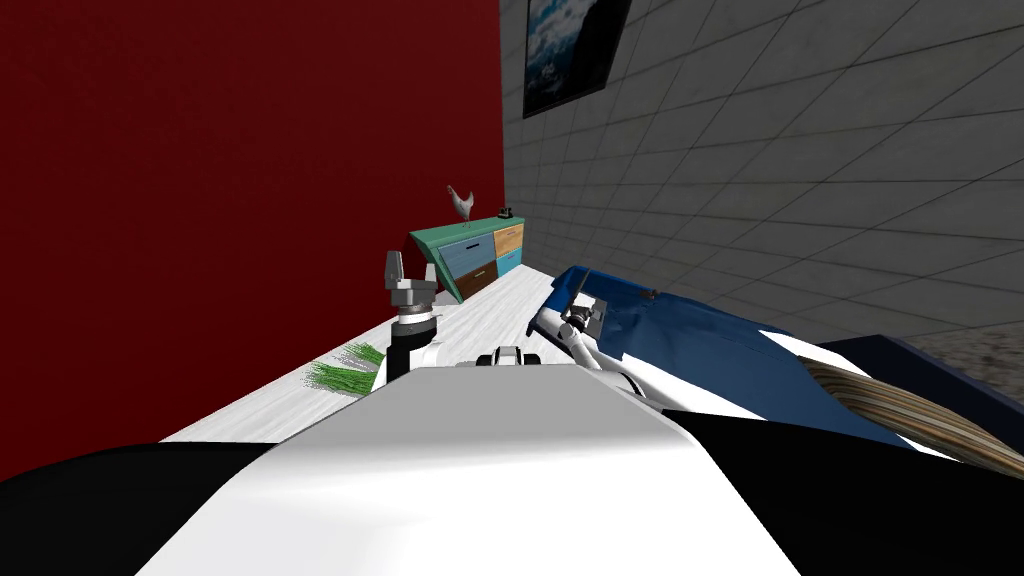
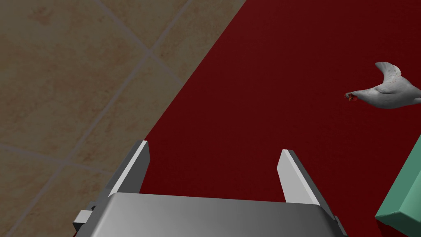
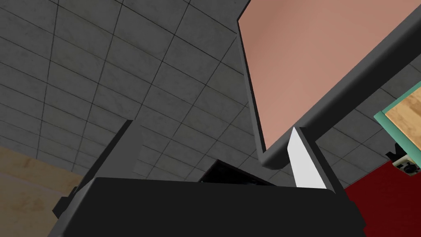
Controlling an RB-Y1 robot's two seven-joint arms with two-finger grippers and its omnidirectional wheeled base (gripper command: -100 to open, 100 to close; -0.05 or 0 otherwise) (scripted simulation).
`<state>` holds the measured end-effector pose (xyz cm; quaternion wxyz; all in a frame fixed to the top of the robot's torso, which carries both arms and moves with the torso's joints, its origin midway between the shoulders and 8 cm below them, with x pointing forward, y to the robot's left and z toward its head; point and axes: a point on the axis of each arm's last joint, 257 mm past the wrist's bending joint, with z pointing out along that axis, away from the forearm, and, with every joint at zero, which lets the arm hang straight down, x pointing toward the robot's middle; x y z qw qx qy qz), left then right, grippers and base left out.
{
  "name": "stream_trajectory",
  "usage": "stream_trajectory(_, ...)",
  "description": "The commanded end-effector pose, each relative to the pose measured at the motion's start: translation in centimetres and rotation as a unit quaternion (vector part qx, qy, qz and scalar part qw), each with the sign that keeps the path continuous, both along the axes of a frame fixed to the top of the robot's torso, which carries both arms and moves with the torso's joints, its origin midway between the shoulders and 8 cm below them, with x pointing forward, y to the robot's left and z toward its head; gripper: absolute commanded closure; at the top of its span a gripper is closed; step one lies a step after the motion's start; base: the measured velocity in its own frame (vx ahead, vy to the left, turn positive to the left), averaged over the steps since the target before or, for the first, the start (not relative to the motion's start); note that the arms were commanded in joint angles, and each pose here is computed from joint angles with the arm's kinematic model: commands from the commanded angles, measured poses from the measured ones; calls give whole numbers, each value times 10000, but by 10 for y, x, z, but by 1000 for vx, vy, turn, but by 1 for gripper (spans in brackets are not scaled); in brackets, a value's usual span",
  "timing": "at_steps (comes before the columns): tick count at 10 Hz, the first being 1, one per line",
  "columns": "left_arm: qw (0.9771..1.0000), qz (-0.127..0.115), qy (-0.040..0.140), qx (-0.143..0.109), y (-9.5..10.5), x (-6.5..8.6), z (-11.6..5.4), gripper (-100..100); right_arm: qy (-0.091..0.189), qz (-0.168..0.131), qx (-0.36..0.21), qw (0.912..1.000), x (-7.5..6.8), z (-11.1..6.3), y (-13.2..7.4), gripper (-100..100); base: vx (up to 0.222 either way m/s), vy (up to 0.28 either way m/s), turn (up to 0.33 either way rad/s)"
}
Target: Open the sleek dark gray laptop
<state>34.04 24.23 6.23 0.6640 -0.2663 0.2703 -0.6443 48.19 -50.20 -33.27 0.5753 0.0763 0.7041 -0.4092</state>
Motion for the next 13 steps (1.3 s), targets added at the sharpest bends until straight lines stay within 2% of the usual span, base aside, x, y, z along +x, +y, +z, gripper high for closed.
stream_trajectory(1,10000,0,0,0,0,0,0,0,239,16,-261,9994,-2,1,-12,-100,77,109,-30)
stream_trajectory(7,10000,0,0,0,0,0,0,0,850,34,-914,9922,-7,5,-44,-100,76,112,-32)
stream_trajectory(9,10000,0,0,1,0,0,0,0,787,33,-850,9933,-5,4,-40,-100,25,32,-3)
stream_trajectory(10,10000,0,0,1,0,0,0,0,784,34,-848,9933,-5,4,-39,100,5,5,0)
stream_trajectory(11,10000,0,0,1,0,0,0,0,528,15,-563,9970,-5,3,-29,100,-66,-115,44)
stream_trajectory(12,10000,0,0,2,0,0,0,0,528,15,-563,9970,-5,3,-29,100,-75,-137,29)
stream_trajectory(13,10000,0,1,2,0,0,0,0,401,4,-420,9983,-5,2,-23,100,-65,-119,9)
